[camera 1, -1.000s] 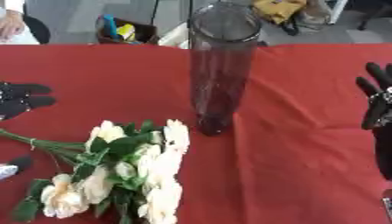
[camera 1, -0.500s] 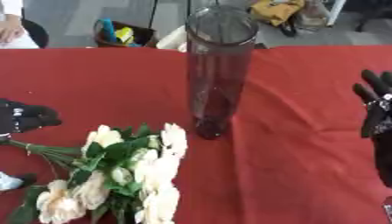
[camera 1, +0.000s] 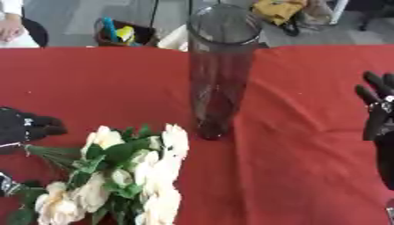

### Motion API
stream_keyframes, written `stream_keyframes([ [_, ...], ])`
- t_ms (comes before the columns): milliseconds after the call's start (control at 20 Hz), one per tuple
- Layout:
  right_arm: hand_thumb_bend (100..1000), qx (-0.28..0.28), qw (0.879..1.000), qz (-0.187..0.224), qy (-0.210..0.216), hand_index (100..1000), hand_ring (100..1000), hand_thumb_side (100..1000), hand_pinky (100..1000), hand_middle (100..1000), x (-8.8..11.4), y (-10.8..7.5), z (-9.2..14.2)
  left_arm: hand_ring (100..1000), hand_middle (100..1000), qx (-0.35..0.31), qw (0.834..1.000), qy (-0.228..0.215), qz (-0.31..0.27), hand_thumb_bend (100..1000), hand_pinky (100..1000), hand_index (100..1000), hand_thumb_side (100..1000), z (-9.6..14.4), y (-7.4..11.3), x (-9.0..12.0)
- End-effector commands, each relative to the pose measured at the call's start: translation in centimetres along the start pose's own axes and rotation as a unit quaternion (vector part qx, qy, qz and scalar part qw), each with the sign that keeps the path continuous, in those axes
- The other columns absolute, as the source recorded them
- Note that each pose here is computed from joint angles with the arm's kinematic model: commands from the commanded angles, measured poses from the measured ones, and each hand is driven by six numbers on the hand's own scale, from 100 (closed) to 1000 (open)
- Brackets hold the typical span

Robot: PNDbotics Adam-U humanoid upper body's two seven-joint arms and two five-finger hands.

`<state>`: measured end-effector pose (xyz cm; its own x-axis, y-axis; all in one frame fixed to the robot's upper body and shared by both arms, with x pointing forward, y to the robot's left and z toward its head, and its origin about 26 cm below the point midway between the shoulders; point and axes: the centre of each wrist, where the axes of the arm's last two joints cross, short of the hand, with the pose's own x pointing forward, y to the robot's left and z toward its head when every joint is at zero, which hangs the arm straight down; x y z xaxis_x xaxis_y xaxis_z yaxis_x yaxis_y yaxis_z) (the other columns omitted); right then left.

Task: Arrange flowers into the vase.

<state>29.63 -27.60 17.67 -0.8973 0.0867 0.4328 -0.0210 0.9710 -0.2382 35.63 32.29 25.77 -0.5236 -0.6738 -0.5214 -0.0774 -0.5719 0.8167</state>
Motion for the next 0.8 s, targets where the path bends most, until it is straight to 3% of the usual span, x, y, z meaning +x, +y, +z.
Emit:
stream_keyframes([
  [50, 100, 0.006, 1.000, 0.005, -0.014, 930, 1000, 1000, 979, 289, 0.5, -0.1, -0.6, 814, 914, 0.007, 1.000, 0.006, -0.013, 413, 682, 1000, 518, 0.1, 0.4, -0.6],
  [800, 100, 0.011, 1.000, 0.005, -0.010, 931, 1000, 1000, 985, 280, 0.5, 0.2, -0.8, 767, 865, 0.026, 0.999, -0.003, 0.020, 317, 647, 986, 542, -1.1, -0.1, -0.4],
])
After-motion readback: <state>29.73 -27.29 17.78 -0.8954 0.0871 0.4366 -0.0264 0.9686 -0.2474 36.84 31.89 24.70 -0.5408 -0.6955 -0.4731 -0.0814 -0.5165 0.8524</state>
